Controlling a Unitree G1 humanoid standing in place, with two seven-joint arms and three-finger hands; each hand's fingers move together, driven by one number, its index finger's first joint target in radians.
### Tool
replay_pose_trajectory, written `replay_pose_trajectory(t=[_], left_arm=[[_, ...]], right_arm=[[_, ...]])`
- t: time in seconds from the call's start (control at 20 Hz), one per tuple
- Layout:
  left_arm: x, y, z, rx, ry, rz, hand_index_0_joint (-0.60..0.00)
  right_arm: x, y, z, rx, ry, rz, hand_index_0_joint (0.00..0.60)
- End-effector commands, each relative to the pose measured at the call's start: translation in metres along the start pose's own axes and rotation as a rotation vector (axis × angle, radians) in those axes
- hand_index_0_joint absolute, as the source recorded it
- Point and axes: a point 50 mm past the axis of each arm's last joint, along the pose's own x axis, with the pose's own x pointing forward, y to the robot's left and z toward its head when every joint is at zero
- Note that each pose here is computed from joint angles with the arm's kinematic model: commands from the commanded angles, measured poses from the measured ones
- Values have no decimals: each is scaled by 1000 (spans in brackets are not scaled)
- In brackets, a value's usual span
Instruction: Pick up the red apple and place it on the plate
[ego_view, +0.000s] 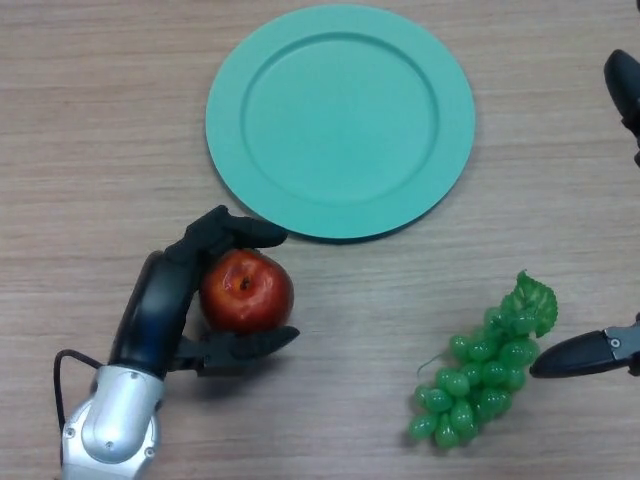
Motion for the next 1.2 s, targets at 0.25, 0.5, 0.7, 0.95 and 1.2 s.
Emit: replay_pose_trajectory(t=[0.25, 0.5, 0.7, 0.95, 1.2], left_arm=[[5, 21, 69, 138, -200, 47, -600], [53, 30, 118, 187, -382, 52, -600], [98, 23, 121, 260, -351, 31, -600], [121, -6, 103, 471, -416, -41, -600], [133, -8, 91, 445, -313, -107, -600]], right_arm=[[-4, 0, 29, -46, -176, -26, 0], [-4, -1, 33, -48, -191, -41, 0], [-5, -3, 36, -48, -205, -50, 0], [-6, -9, 39, -47, -223, -65, 0], [-9, -15, 38, -56, -231, -90, 0]])
